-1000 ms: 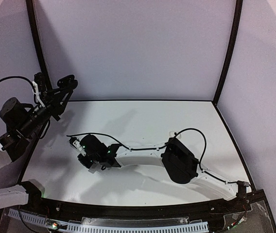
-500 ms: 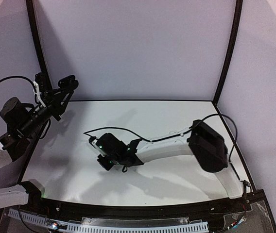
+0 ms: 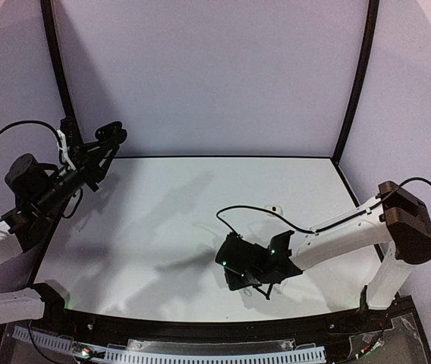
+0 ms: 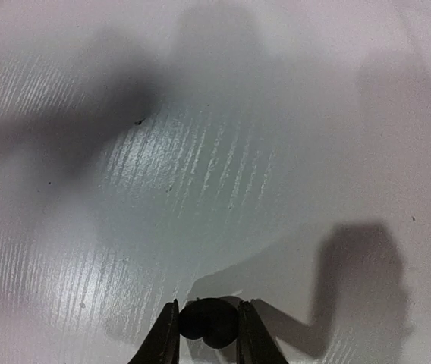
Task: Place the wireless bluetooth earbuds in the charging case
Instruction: Move the left earbud to the center of the board, then pick up the left earbud from the center of the board.
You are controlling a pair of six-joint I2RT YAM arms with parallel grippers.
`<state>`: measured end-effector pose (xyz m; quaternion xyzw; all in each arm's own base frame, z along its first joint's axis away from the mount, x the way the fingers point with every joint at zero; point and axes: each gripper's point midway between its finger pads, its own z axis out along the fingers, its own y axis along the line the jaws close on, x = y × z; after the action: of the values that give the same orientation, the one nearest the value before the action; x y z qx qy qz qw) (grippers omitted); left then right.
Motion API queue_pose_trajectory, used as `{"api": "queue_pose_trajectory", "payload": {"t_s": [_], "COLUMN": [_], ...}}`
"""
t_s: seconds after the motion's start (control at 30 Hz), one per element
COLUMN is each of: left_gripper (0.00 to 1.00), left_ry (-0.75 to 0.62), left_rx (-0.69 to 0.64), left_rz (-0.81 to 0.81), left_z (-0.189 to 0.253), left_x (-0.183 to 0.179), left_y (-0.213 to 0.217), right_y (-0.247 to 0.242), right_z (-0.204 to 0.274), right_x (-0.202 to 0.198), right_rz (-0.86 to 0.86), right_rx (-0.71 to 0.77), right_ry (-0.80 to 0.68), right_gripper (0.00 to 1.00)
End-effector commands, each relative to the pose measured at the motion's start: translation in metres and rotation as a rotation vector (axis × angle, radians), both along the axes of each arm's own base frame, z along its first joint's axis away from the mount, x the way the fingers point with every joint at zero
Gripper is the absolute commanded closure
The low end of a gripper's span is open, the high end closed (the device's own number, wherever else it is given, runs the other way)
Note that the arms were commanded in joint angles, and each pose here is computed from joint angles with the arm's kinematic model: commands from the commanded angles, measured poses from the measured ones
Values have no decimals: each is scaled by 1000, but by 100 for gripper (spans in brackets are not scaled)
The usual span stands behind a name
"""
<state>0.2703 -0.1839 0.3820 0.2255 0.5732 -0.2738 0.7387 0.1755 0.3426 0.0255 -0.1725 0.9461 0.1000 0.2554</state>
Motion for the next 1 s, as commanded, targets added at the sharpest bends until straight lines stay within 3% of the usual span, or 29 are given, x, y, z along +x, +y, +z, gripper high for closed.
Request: {"api": "queue_pose_trajectory", "payload": {"t_s": [0.0, 0.13, 0.23, 0.33, 0.57, 0.77, 0.9, 0.97], "left_gripper": [99, 99, 99, 99, 99, 99, 99, 99], "left_ry": [-14, -17, -17, -15, -14, -12, -11, -12], "left_rx": [-12, -7, -5, -4, -1, -2, -8, -12], "left_rz": [-15, -10, -8, -4, -7, -13, -17, -22], "left_z": [0, 0, 0, -2, -3, -3, -5, -4], "left_x": [-1, 0, 0, 1, 1, 0, 0, 0], "left_y": [-1, -1, 0, 0, -1, -1, -2, -3], "right_y": [-43, -43, -41, -40, 3, 8, -24, -20], "right_z": [-38, -52, -44, -33, 38, 130, 154, 156], "right_x": [-30, -49, -53, -54, -28, 8, 41, 48], "right_rz": [-152, -160, -159, -148, 56, 229, 274, 414], "right_rx": [-140, -215, -211, -190, -43, 169, 241, 226], "right_ry": [105, 160, 159, 157, 67, 42, 28, -33], "right_gripper": [79, 73, 56, 48, 32, 35, 52, 57]}}
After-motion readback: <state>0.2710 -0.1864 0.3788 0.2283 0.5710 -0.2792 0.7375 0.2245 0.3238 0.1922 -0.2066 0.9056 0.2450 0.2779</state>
